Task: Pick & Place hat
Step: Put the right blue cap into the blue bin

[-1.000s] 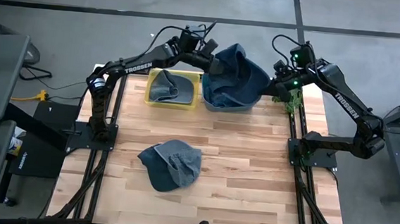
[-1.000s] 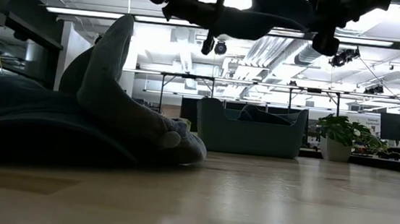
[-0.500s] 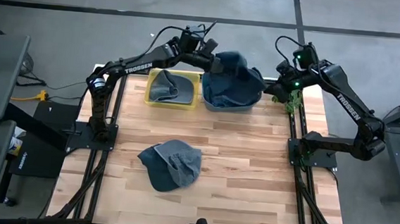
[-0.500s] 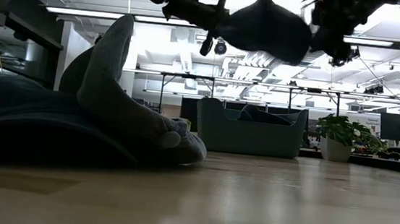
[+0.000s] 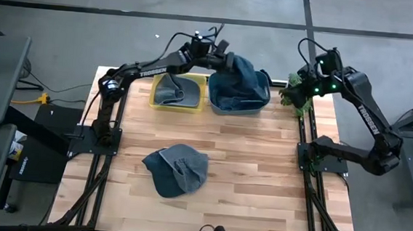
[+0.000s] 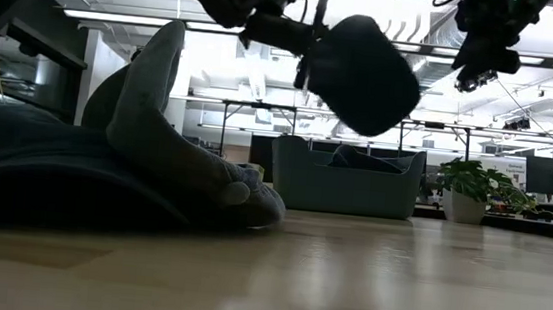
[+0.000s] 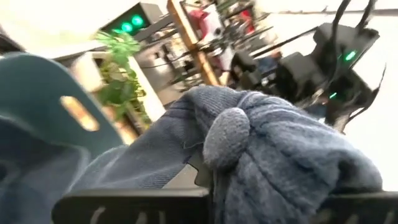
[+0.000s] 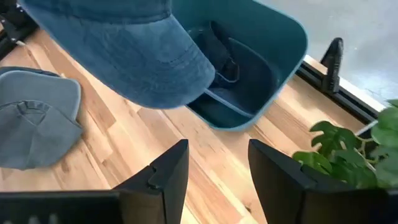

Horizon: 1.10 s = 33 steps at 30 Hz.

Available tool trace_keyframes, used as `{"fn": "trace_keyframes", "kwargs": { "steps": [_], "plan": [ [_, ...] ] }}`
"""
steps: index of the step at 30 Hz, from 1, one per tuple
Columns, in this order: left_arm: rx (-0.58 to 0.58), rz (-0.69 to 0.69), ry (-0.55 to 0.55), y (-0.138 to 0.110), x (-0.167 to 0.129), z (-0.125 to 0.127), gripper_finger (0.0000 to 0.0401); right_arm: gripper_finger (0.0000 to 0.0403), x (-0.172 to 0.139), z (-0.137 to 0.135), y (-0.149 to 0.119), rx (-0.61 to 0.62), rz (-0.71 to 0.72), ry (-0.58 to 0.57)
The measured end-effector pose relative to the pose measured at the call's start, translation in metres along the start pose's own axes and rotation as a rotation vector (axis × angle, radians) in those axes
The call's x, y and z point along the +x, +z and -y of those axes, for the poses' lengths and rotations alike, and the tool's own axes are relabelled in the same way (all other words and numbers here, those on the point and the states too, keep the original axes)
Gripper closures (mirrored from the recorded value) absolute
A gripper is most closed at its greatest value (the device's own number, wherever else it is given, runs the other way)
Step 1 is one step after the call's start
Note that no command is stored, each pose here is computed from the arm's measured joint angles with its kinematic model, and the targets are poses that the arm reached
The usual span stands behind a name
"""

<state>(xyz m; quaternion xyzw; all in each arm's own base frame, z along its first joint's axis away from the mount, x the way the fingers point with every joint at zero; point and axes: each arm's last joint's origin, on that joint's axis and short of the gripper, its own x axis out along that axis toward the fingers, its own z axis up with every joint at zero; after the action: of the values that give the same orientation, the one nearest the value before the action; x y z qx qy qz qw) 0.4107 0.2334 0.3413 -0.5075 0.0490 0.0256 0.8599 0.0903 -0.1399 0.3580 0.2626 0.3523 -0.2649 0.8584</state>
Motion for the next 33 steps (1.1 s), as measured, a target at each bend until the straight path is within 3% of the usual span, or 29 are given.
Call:
{"fn": "trace_keyframes", "kwargs": {
  "steps": [11,17,24,28,33],
  "plan": [
    [-0.247,0.098,-0.129,0.001,0.024,-0.021,0.0401,0.0242,-0.016,-0.010,-0.020,-0.159,-0.058,0.006],
    [-0.248,0.115,-0.125,0.002,0.024,-0.021,0.0401,0.0242,-0.012,-0.016,-0.013,-0.329,0.044,0.013],
    [-0.234,0.117,-0.123,0.002,0.024,-0.021,0.0401,0.0242,0.017,-0.027,-0.009,-0.608,0.116,0.031],
    [-0.231,0.117,-0.123,0.002,0.024,-0.021,0.0401,0.0242,0.035,-0.030,-0.013,-0.655,0.099,-0.051],
    [-0.227,0.118,-0.123,0.002,0.024,-0.021,0.0401,0.0242,0.051,-0.036,-0.019,-0.693,0.102,-0.065]
  ]
}}
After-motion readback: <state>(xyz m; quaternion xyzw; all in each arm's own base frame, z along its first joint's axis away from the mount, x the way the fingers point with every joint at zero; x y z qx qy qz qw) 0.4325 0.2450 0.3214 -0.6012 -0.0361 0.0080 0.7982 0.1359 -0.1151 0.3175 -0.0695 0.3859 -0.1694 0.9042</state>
